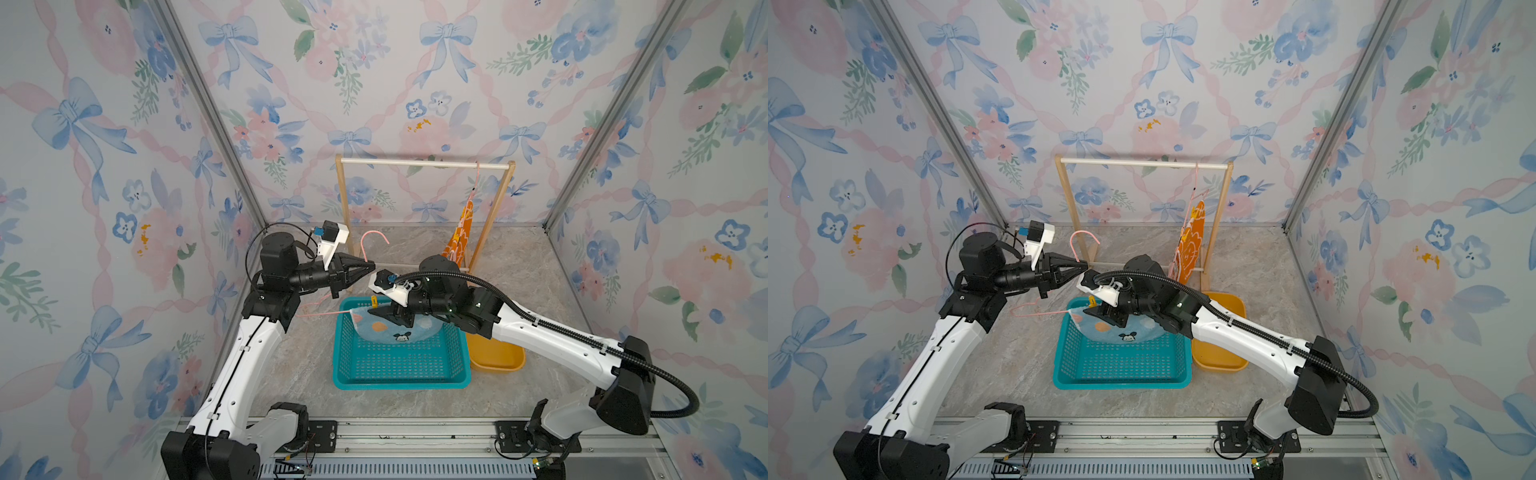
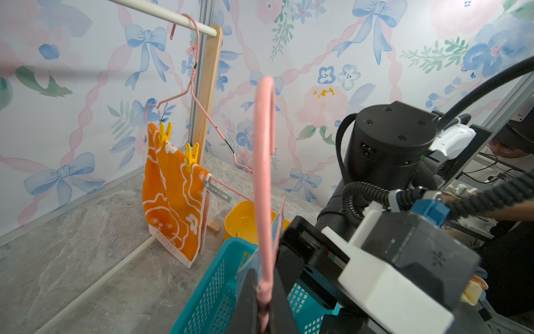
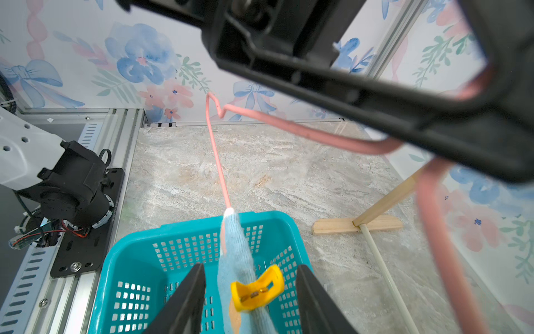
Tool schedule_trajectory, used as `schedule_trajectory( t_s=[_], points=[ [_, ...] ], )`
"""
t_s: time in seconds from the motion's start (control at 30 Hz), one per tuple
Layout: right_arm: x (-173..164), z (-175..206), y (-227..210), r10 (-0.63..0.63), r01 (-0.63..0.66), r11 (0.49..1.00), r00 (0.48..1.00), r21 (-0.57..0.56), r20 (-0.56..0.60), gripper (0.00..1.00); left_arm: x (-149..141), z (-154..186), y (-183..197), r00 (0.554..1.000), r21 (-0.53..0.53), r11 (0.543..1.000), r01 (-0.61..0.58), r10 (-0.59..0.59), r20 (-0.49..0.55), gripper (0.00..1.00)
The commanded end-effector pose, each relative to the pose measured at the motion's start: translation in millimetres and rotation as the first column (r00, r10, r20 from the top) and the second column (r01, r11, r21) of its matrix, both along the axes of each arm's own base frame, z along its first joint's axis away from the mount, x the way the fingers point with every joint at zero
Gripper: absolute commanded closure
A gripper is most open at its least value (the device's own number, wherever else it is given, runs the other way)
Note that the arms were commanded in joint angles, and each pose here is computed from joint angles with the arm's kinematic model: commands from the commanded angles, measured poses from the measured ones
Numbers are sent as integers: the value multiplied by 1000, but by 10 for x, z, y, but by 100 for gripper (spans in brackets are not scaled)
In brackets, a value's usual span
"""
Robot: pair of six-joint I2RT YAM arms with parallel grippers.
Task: Remove the clothespins securing towels to the hanger
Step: Remove the clothespin from the hanger.
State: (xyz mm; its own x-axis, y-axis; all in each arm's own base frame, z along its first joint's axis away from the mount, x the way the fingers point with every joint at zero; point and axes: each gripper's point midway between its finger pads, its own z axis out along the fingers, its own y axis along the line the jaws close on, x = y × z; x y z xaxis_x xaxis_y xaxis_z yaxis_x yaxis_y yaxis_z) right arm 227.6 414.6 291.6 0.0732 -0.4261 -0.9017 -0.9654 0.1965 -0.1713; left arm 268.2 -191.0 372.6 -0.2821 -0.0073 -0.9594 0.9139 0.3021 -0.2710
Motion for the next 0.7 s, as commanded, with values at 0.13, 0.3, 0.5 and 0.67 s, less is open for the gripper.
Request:
schedule_trajectory(
  t_s=[0.13, 0.3, 0.5, 0.67],
  points=[
    [29, 42, 106, 19, -19, 1000, 1000, 12, 5, 51, -85, 183, 3, 998, -12, 1000, 23, -23, 58, 100],
    [86, 8, 114, 9, -9, 1000, 1000, 8, -6, 52, -93, 190, 2, 998, -12, 1000, 26, -25, 61, 100],
    [96, 16, 120, 10, -10, 1000, 1000, 14, -10, 57, -88, 183, 3, 998, -12, 1000, 24, -24, 60, 100],
    [84, 35, 113, 12, -12, 1000, 1000, 21, -10, 64, -86, 177, 3, 998, -11, 1000, 24, -23, 60, 100]
  ],
)
